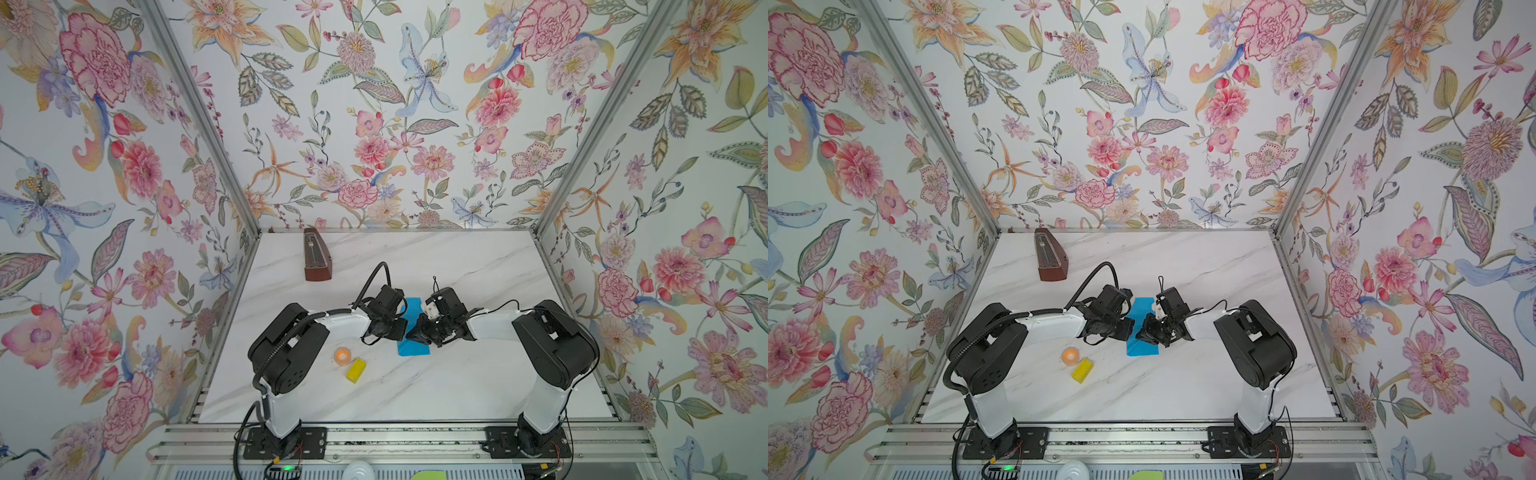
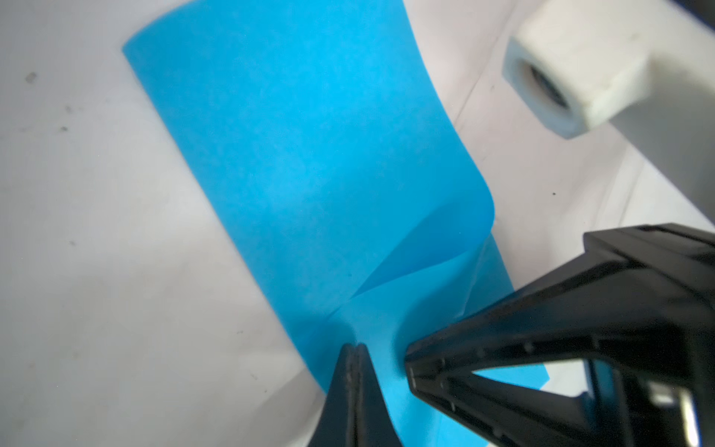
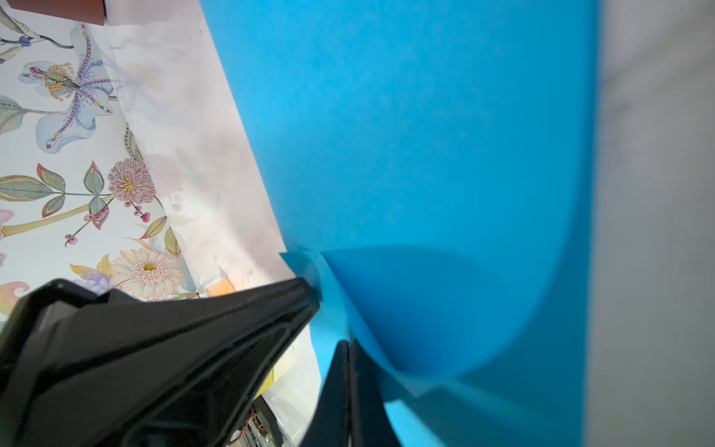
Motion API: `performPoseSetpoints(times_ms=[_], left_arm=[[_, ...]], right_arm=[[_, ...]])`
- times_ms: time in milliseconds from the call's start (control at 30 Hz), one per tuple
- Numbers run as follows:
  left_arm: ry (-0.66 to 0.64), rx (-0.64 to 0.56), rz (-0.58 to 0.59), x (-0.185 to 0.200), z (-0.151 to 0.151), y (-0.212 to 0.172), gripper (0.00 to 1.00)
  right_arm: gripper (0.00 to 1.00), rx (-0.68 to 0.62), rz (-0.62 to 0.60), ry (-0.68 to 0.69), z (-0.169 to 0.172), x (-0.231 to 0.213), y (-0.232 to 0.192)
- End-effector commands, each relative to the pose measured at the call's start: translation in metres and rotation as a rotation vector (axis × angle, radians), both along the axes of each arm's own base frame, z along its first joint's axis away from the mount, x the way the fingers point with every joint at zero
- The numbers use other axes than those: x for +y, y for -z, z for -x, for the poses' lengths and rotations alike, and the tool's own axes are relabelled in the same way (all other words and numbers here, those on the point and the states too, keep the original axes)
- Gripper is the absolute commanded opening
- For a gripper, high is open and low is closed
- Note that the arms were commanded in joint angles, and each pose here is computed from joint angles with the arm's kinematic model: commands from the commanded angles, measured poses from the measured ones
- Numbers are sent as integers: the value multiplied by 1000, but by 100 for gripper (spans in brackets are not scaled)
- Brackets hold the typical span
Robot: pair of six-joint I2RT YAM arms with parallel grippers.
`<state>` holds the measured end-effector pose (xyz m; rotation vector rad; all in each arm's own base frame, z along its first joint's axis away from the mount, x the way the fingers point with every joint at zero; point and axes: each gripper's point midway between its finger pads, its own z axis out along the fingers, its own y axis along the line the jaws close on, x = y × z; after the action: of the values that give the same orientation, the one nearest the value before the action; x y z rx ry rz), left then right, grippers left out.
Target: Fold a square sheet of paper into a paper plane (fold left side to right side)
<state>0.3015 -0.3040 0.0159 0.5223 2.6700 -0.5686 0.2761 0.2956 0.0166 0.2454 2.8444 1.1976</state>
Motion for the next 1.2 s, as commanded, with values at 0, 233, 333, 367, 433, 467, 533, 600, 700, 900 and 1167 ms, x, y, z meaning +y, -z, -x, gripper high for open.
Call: performPoseSetpoints(times_ms=[0, 233, 333, 367, 433, 467, 533, 600, 700, 900, 1167], left_arm=[[-23, 202, -223, 55, 45, 68, 0], [-15, 216, -227, 56, 47, 71, 0], [7, 224, -222, 54, 49, 73, 0], [18, 222, -219, 53, 49, 72, 0], [51, 213, -204, 48, 49, 71, 0], [73, 207, -197, 45, 50, 70, 0], [130, 182, -188, 36, 49, 66, 0], [212, 152, -185, 24, 49, 64, 0], [340, 107, -203, 7, 55, 61, 0], [525, 62, -135, -21, 69, 54, 0], [605, 52, -116, -24, 74, 54, 0]], right_arm=[[5, 78, 130, 16, 25, -30, 30], [5, 116, 155, 1, 50, -43, 42], [4, 135, 192, 14, 60, -56, 50], [4, 138, 206, 18, 64, -60, 52], [3, 141, 226, 24, 69, -67, 54], [4, 139, 223, 25, 70, -68, 52], [4, 111, 195, 23, 68, -66, 41], [4, 54, 156, 11, 63, -61, 23], [6, -50, 87, -22, 51, -53, -11], [6, -110, 57, -93, 44, -58, -34], [6, -70, 46, -154, 39, -58, -29]])
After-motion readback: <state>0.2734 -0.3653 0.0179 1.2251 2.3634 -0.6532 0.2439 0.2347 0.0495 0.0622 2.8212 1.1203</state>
